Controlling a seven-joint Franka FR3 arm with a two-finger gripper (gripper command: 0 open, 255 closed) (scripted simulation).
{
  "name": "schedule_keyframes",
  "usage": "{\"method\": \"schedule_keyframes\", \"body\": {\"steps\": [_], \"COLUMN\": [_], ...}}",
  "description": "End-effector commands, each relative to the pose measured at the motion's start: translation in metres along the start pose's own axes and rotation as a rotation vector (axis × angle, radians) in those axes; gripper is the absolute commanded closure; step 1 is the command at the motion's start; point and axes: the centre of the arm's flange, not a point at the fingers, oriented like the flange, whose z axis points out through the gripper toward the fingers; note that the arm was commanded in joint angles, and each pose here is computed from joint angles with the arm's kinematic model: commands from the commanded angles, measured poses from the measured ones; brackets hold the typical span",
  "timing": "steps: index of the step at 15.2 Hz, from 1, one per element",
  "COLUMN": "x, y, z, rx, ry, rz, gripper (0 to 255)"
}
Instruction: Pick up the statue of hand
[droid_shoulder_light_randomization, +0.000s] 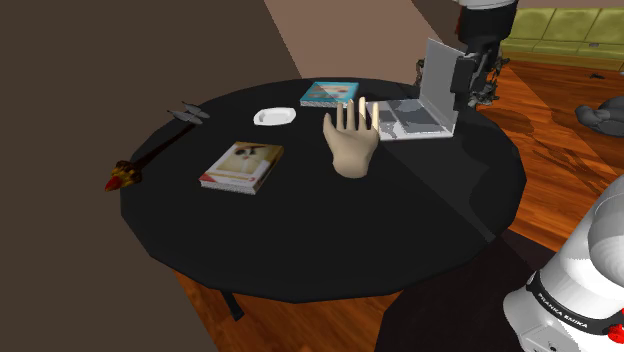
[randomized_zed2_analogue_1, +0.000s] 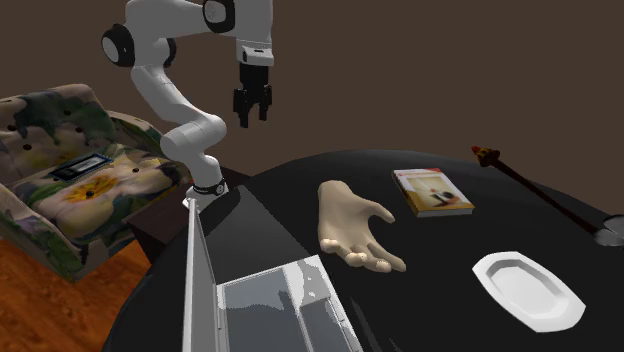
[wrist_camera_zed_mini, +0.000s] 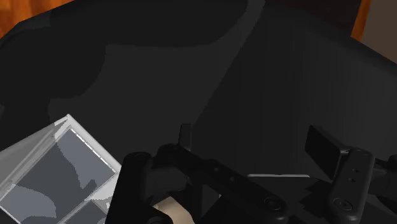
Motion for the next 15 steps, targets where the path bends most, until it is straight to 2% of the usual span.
{"method": "schedule_keyframes", "body": {"steps": [1, 15], "x": [0.000, 0.150], "y": [0.000, 0.006], "z": [0.000, 0.073], "rx": [0.000, 0.090], "ry": [0.000, 0.129], "rz": [0.000, 0.056], "gripper": [0, 0]}}
